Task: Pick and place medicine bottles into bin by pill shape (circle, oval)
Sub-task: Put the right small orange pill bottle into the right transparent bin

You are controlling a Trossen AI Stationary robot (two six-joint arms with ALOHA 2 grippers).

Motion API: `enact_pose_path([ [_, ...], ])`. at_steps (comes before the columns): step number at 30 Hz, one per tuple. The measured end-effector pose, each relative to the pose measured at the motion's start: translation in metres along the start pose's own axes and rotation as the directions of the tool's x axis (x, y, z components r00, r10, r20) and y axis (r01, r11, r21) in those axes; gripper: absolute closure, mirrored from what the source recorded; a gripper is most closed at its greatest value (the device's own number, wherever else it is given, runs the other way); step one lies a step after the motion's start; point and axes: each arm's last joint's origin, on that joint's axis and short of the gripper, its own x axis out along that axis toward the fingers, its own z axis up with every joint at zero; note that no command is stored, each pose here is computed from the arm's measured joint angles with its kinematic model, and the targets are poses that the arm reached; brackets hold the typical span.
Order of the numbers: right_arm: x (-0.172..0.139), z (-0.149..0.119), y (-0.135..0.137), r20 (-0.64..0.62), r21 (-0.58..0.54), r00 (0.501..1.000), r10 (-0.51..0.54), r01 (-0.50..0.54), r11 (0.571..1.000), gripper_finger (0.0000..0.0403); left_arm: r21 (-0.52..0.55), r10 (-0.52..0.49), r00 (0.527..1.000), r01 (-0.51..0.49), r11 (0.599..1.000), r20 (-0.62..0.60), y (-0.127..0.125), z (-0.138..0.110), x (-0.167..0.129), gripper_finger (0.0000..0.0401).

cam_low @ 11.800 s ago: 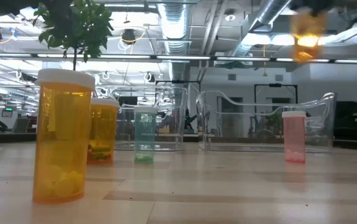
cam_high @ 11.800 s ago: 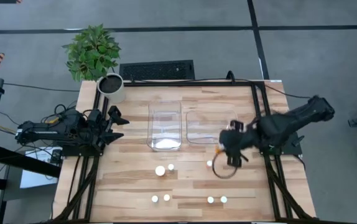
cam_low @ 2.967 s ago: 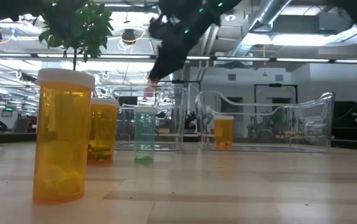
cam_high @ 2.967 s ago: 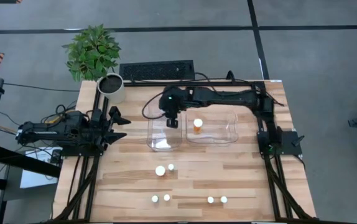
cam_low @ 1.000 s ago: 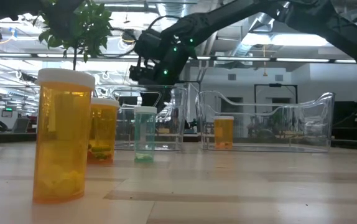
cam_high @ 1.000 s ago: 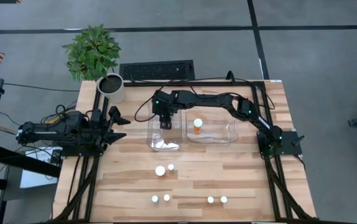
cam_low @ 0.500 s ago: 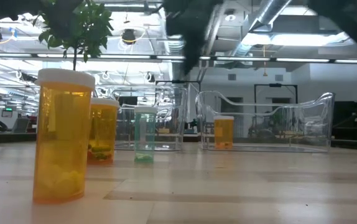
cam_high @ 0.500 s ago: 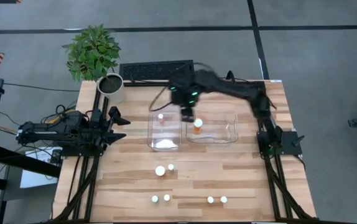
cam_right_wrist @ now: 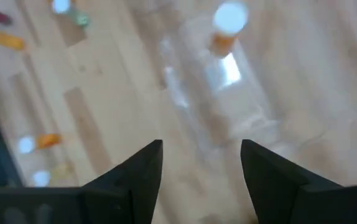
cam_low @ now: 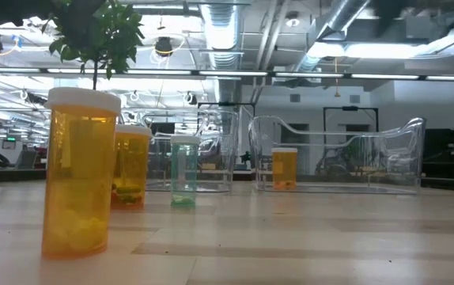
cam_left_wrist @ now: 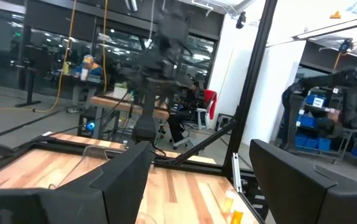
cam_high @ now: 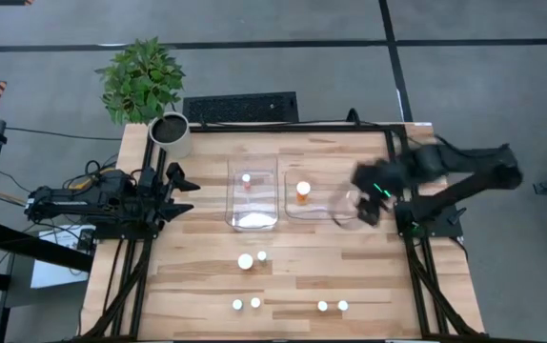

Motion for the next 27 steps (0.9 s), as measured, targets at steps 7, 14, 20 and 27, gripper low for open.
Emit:
enact_pose_path([
  [7,0.034,-0.088,0.026,0.125,0.115,0.982,0.140,-0.155,0.981,0.0179,-0.001,0.052,0.999,-0.052,0.999,0.016,0.001,0.001,0.000,0.0131],
  [14,0.078,-0.121,0.067,0.181,0.014,0.957,0.226,-0.232,0.973,0.0179,-0.015,0.102,0.994,-0.101,0.995,0.028,0.003,0.001,0.000,0.0131],
  [20,0.115,-0.123,0.106,0.184,-0.112,0.952,0.244,-0.226,0.968,0.0179,-0.022,0.111,0.993,-0.110,0.994,0.031,0.003,0.001,0.000,0.0131],
  [27,0.149,-0.114,0.135,0.192,-0.184,0.936,0.296,-0.262,0.947,0.0179,-0.049,0.112,0.993,-0.110,0.993,0.028,0.003,0.001,0.000,0.0131],
])
